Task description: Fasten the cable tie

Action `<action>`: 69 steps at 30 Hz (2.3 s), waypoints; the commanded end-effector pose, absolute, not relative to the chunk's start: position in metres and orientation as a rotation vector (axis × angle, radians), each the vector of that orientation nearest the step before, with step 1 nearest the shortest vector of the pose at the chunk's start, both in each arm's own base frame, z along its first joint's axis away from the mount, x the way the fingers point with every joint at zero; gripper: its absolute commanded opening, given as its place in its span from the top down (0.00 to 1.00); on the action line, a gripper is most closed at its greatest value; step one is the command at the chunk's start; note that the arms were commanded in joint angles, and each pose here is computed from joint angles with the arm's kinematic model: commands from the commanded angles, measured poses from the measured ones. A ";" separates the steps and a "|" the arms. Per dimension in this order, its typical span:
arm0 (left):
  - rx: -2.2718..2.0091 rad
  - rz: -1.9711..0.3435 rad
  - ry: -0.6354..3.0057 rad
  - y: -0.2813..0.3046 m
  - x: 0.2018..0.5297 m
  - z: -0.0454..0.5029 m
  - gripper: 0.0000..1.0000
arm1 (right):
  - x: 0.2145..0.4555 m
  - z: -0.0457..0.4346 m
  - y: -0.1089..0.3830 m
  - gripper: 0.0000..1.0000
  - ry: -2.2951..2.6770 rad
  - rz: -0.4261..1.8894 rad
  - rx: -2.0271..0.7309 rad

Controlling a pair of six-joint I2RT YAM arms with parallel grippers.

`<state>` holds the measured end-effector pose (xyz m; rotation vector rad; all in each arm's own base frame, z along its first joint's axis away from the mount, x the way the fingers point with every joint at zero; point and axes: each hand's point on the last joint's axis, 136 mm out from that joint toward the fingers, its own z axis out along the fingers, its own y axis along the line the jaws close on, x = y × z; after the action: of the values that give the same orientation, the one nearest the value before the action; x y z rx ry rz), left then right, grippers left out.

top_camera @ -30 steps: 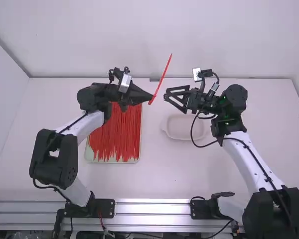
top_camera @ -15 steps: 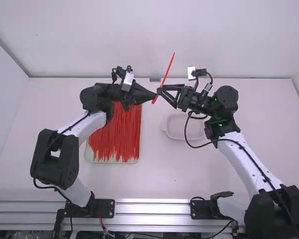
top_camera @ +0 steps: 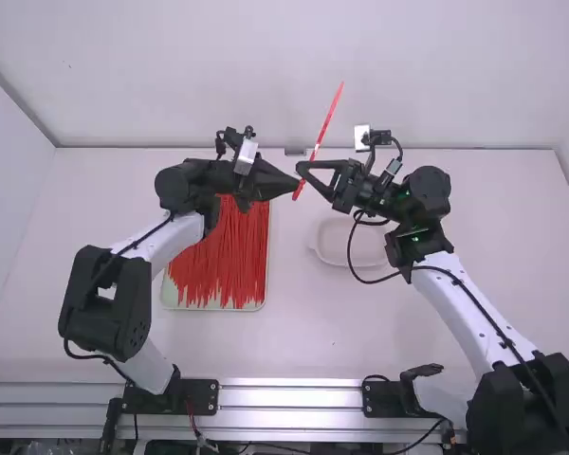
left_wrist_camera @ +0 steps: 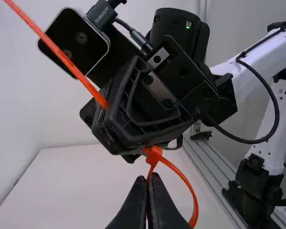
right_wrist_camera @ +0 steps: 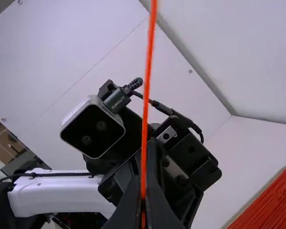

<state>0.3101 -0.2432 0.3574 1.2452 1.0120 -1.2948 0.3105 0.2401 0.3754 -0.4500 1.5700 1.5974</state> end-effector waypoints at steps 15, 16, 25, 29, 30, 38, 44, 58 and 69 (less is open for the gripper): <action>0.799 -1.348 1.249 -0.207 0.381 0.369 0.01 | 0.313 0.379 0.208 1.00 1.579 1.571 -0.516; 0.797 -1.357 1.264 -0.208 0.382 0.367 0.01 | 0.315 0.377 0.205 1.00 1.593 1.570 -0.498; 0.851 -1.446 1.415 -0.215 0.382 0.343 0.01 | 0.335 0.350 0.181 1.00 1.701 1.501 -0.396; 0.829 -1.485 1.516 -0.216 0.388 0.328 0.01 | 0.339 0.340 0.174 1.00 1.732 1.473 -0.378; 0.823 -1.486 1.538 -0.216 0.389 0.323 0.01 | 0.341 0.337 0.172 1.00 1.741 1.463 -0.375; 0.714 -1.448 1.753 -0.210 0.403 0.277 0.01 | 0.346 0.310 0.158 1.00 1.825 1.389 -0.350; 0.655 -1.375 1.928 -0.203 0.400 0.235 0.01 | 0.351 0.285 0.146 1.00 1.901 1.300 -0.315; 0.635 -1.282 2.216 -0.192 0.372 0.177 0.01 | 0.367 0.210 0.130 1.00 2.178 0.813 -0.191; 0.632 -1.217 2.299 -0.185 0.366 0.162 0.01 | 0.379 0.149 0.116 1.00 2.255 0.549 -0.058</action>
<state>0.3632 -0.1846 0.1554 0.5836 2.3333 -1.2416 0.3769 0.1312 0.1777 -0.1392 2.1920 0.6439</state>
